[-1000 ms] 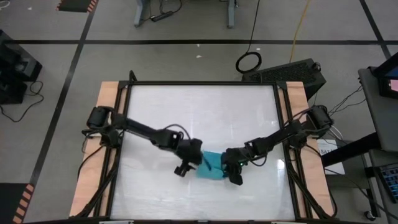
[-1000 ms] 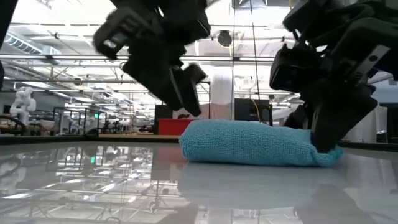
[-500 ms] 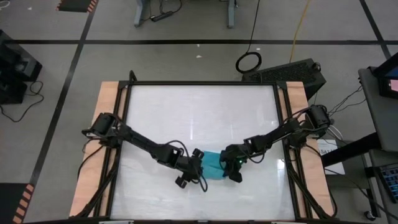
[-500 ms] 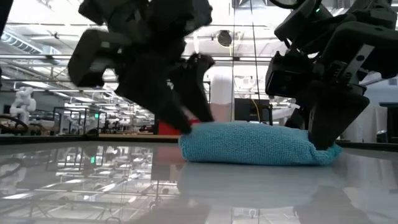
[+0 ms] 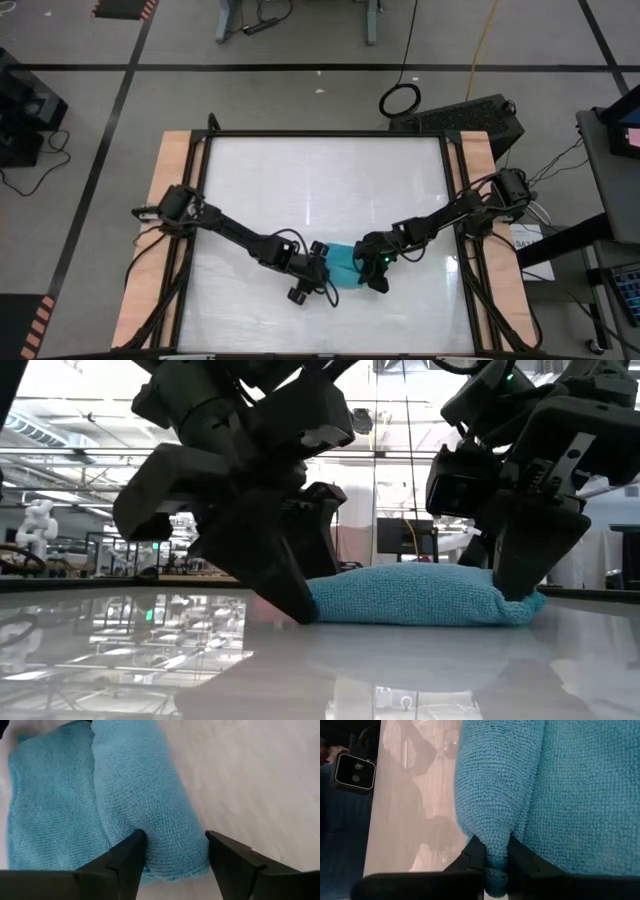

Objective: Roll towel
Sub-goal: Roll the blue towel

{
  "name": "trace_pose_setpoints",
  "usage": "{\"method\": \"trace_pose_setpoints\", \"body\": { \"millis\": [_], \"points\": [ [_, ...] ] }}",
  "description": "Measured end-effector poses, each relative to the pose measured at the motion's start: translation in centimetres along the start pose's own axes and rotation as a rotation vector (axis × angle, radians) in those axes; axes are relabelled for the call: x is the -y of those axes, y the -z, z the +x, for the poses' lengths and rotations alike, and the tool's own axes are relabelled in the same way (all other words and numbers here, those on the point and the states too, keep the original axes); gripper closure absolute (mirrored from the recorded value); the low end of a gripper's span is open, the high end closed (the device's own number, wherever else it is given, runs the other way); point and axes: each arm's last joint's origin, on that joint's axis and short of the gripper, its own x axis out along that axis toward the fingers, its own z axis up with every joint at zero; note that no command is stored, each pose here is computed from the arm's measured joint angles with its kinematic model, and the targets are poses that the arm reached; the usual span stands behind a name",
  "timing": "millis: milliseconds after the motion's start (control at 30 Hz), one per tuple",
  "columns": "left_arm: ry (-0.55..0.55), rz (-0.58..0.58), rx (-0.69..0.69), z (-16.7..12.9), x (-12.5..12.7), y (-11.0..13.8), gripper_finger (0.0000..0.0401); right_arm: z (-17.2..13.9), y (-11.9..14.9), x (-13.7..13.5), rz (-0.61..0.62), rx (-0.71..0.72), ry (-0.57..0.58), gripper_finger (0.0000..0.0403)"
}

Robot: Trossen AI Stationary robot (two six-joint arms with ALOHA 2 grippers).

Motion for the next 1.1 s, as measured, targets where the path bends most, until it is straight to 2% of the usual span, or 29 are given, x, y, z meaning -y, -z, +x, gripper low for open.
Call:
{"method": "trace_pose_setpoints", "body": {
  "millis": [133,333,400,533,633,733,867,1100],
  "points": [
    [0.003,-0.072,0.002,0.5,-0.6,0.2,0.0223,0.0,0.0,0.0,0.009,0.001,0.000,0.0371],
    [0.041,-0.103,0.023,0.6,-2.1,0.5,0.0351,-0.5,-0.2,-0.3,0.002,0.016,0.003,0.0340],
    [0.086,-0.116,0.042,0.6,-2.7,0.5,0.0376,-1.0,-0.3,-0.5,-0.022,0.027,0.011,0.0318],
    [0.188,-0.147,0.090,0.6,-3.7,0.7,0.0376,-2.4,-0.2,-1.4,-0.084,0.031,0.019,0.0258],
    [0.312,-0.199,0.130,0.6,-4.8,0.9,0.0376,-3.5,0.3,-2.3,-0.149,0.025,0.051,0.0212],
    [0.406,-0.264,0.154,0.4,-6.0,1.3,0.0376,-4.2,0.9,-3.3,-0.221,0.037,0.093,0.0182],
    [0.478,-0.325,0.178,0.1,-7.4,1.7,0.0376,-4.8,1.5,-4.9,-0.337,0.092,0.132,0.0169],
    [0.532,-0.411,0.198,0.1,-9.0,2.3,0.0376,-4.2,2.7,-7.3,-0.555,0.191,0.182,0.0176]
  ]
}}
